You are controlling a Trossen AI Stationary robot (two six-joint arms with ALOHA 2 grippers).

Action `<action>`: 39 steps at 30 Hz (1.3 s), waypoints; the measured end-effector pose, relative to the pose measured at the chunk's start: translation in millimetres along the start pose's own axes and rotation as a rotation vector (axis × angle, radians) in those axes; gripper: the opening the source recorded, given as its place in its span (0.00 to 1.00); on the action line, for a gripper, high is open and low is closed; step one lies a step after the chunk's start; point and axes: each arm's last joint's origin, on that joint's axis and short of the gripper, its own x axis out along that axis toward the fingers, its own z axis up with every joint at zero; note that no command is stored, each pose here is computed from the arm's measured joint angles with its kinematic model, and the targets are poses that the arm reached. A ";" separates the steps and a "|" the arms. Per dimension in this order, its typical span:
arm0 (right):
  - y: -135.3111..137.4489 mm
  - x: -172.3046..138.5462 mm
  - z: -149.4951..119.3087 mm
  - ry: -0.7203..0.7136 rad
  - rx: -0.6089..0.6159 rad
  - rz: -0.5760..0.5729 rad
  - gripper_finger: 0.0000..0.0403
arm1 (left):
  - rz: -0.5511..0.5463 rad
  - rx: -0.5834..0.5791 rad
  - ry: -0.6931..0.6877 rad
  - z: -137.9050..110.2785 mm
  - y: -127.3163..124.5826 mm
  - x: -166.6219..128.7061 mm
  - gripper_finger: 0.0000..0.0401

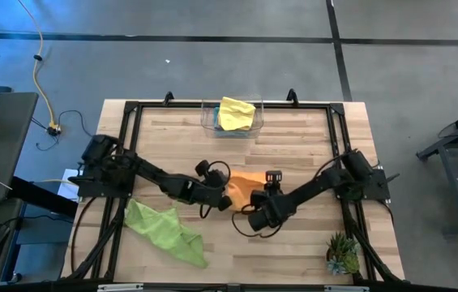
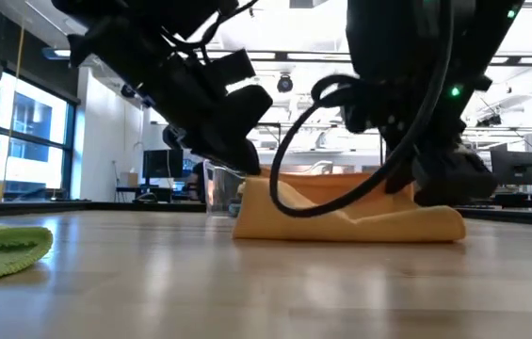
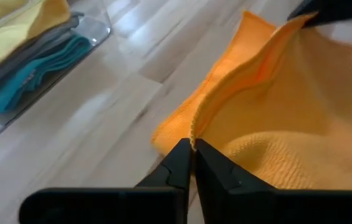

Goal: Fold microfiber towels
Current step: Fold the orange towel

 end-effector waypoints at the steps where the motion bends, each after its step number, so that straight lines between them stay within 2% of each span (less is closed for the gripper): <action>1: -0.5 2.5 -0.2 0.003 0.008 -0.001 0.01 | 0.001 0.012 0.010 -0.1 1.6 1.3 0.04; 5: -4.2 9.0 1.3 0.008 0.036 -0.007 0.09 | -0.016 0.033 0.042 -0.1 5.4 4.8 0.15; 11: -9.1 12.3 2.2 0.030 0.061 -0.009 0.31 | -0.028 0.115 0.085 -1.8 8.3 3.6 0.36; 14: -16.6 4.3 1.3 0.071 0.034 -0.041 0.38 | -0.015 0.161 0.107 1.5 13.7 -3.9 0.43; 16: -25.5 -5.8 -3.7 0.095 0.021 -0.089 0.39 | -0.004 0.201 0.135 1.1 17.5 -7.8 0.44; 18: -37.6 -18.3 -8.7 0.081 0.062 -0.094 0.36 | 0.004 0.224 0.154 0.8 20.5 -11.0 0.43; 20: -47.3 -28.1 -15.3 0.038 0.140 -0.041 0.30 | -0.007 0.248 0.171 -0.3 21.2 -11.7 0.40; 22: -50.9 -34.1 -22.6 -0.049 0.237 0.082 0.19 | -0.053 0.272 0.197 -7.6 23.8 -11.8 0.36; 24: -49.9 -37.5 -30.5 -0.174 0.340 0.243 0.07 | -0.145 0.249 0.198 -15.0 24.4 -8.5 0.29; 25: -48.1 -36.5 -34.7 -0.240 0.397 0.321 0.04 | -0.187 0.234 0.201 -20.6 26.4 -6.5 0.26; 29: -37.4 -24.0 -52.1 -0.463 0.626 0.573 0.05 | -0.407 0.178 0.166 -36.4 29.7 -2.5 0.12; 32: -30.7 -4.3 -64.3 -0.515 0.758 0.626 0.03 | -0.529 0.143 0.106 -41.8 27.0 -1.3 0.03; 35: -27.6 16.6 -74.3 -0.481 0.821 0.619 0.01 | -0.554 0.133 0.067 -42.4 25.0 -3.3 0.02; 39: -29.6 39.2 -83.0 -0.396 0.843 0.605 0.01 | -0.564 0.148 0.049 -44.4 22.0 -2.0 0.03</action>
